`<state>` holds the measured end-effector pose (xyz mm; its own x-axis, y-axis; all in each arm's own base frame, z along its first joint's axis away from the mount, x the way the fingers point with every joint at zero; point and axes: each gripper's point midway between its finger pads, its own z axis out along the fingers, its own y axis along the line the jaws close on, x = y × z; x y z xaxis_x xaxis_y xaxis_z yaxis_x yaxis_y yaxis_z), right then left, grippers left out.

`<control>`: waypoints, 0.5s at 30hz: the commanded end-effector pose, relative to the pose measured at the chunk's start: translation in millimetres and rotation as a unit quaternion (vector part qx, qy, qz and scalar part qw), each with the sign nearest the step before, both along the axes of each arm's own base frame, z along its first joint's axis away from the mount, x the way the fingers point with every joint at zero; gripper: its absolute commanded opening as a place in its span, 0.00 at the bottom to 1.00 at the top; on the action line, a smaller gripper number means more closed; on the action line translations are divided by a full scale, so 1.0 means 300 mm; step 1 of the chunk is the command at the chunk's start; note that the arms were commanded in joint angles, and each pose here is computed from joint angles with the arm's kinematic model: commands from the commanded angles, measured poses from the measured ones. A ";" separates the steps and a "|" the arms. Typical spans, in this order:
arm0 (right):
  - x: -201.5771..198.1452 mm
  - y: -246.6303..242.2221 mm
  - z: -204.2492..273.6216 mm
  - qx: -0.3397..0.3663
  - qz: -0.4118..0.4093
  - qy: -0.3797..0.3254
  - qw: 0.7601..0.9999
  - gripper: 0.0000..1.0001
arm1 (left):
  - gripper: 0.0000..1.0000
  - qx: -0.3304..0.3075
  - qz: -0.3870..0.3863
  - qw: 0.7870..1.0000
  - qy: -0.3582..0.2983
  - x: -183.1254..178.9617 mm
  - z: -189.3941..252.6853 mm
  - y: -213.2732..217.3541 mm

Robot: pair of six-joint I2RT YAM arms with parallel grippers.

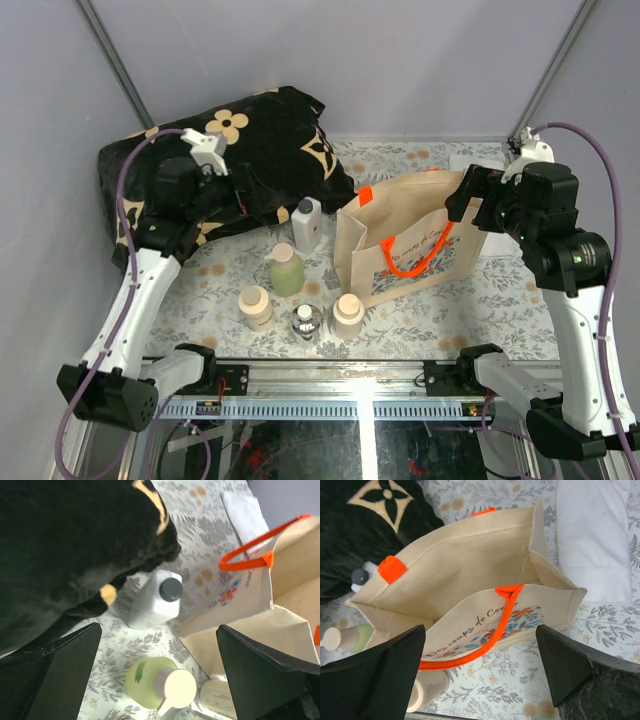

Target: Place the personal care products into the canvas bag

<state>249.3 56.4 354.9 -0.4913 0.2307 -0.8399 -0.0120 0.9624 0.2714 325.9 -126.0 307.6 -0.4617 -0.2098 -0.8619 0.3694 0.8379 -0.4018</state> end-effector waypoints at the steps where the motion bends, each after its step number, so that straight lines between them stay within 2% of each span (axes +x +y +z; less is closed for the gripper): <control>1: 0.033 -0.012 -0.044 -0.022 -0.003 0.011 1.000 1.00 | 0.99 0.029 -0.040 0.999 0.006 0.012 -0.021 -0.098; 5: 0.036 -0.031 -0.056 -0.039 -0.010 0.012 0.999 0.99 | 1.00 0.091 -0.058 0.994 0.028 0.052 -0.100 -0.206; 9: 0.007 -0.053 -0.059 -0.054 -0.016 0.021 0.998 0.99 | 1.00 0.147 -0.067 0.985 0.069 0.111 -0.238 -0.297; 15: -0.042 -0.081 -0.069 -0.057 -0.033 0.014 0.998 0.99 | 1.00 0.214 -0.019 0.972 0.093 0.202 -0.346 -0.278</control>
